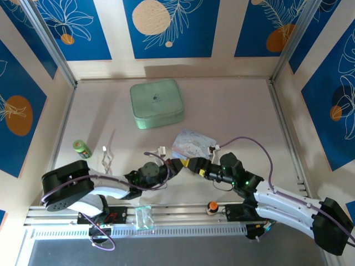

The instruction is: Unlock a padlock with a key

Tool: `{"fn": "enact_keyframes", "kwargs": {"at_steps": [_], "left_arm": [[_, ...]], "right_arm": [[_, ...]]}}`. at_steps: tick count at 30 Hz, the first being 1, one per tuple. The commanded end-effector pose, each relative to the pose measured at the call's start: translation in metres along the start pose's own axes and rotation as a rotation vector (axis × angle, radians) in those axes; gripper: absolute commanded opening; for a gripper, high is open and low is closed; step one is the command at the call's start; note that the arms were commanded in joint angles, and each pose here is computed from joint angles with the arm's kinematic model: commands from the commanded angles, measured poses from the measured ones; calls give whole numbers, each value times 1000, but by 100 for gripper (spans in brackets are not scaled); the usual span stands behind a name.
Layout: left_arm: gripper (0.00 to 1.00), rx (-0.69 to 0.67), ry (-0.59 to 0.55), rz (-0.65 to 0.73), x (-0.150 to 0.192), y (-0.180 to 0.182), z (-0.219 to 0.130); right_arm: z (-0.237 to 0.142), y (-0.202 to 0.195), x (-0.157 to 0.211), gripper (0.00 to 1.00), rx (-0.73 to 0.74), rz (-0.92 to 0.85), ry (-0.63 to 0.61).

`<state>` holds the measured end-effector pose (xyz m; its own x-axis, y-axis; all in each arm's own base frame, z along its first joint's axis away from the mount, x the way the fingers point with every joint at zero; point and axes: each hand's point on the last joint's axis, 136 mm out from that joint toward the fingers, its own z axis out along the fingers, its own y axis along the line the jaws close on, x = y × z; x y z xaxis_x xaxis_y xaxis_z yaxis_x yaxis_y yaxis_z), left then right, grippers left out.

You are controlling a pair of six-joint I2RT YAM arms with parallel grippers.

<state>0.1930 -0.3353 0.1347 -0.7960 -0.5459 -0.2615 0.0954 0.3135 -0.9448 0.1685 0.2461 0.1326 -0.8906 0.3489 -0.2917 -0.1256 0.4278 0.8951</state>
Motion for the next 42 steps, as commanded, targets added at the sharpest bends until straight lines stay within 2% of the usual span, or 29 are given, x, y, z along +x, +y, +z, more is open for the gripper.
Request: {"fn": "enact_keyframes", "kwargs": {"at_steps": [1, 6, 8, 13, 25, 30, 33, 42], "left_arm": [[0, 176, -120, -65, -25, -43, -8], [0, 260, -164, -77, -35, -64, -15], [0, 263, -167, -89, -36, -65, -16], [0, 273, -173, -102, -38, -67, -17], [0, 297, -185, -119, -40, -71, -20], [0, 306, -185, -127, -39, -72, -19], [0, 301, -177, -131, -37, -71, -17], [0, 291, -175, -145, -36, -65, -15]], "right_arm": [[-2, 48, -17, 82, -199, 94, -51], [2, 51, -24, 74, -205, 142, -70], [3, 52, -24, 70, -224, 156, -75], [5, 63, -25, 51, -276, 164, -73], [6, 59, -25, 28, -267, 168, -84], [7, 54, -24, 15, -251, 174, -82], [8, 52, -24, 14, -249, 178, -86], [7, 46, -25, 0, -233, 191, -98]]}}
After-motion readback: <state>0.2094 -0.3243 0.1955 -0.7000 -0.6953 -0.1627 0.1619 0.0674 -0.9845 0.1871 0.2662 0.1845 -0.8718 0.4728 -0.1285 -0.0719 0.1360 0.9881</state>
